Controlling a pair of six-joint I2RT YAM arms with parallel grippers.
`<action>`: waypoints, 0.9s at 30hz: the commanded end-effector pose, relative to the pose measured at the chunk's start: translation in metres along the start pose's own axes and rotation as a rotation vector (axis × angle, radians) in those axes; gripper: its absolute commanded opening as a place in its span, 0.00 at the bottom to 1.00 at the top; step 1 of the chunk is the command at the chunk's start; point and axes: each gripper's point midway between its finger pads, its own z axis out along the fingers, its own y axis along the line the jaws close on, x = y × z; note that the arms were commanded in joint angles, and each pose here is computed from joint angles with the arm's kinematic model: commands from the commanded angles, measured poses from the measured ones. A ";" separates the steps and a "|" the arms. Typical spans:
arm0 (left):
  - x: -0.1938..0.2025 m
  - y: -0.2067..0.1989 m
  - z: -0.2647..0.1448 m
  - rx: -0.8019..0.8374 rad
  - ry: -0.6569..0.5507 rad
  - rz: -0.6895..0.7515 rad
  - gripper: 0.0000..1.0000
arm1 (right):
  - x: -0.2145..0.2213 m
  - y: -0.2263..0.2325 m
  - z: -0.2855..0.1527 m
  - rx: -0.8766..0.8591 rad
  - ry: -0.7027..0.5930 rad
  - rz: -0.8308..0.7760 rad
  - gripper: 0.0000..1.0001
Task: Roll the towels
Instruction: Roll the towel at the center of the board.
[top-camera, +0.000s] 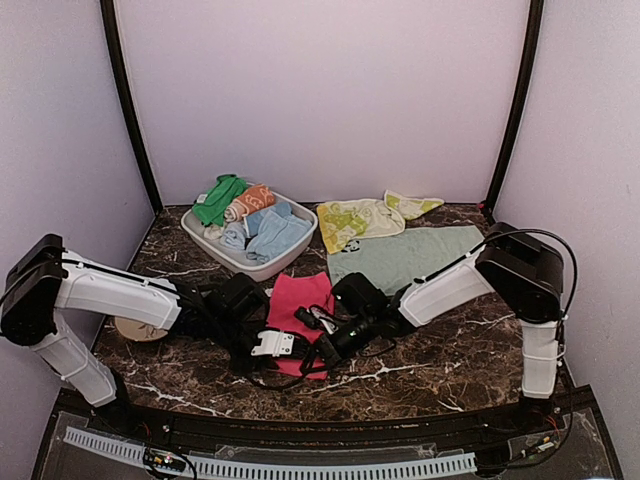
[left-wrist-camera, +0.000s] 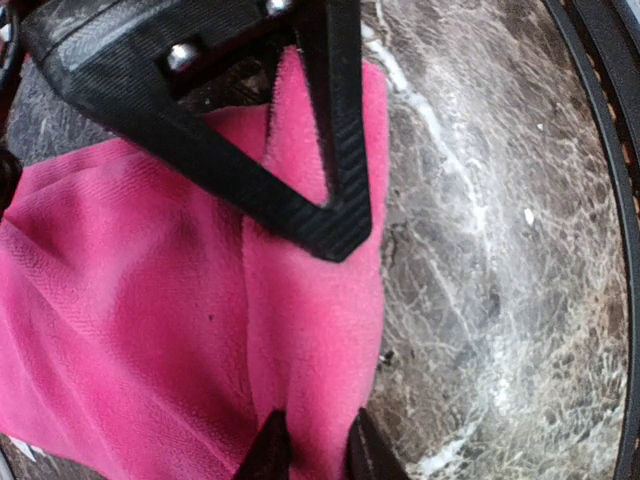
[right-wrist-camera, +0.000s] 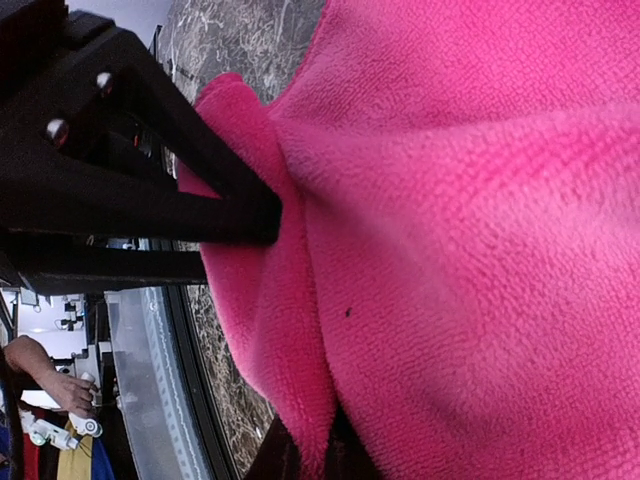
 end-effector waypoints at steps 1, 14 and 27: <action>0.016 0.005 0.001 0.010 0.014 -0.075 0.16 | 0.006 -0.015 -0.011 0.105 -0.019 0.026 0.09; 0.011 -0.012 -0.002 0.262 -0.043 -0.310 0.04 | -0.024 -0.005 -0.081 0.387 -0.312 -0.198 1.00; 0.003 -0.033 -0.018 0.488 -0.053 -0.370 0.01 | -0.008 0.062 -0.196 0.691 -0.835 -0.707 1.00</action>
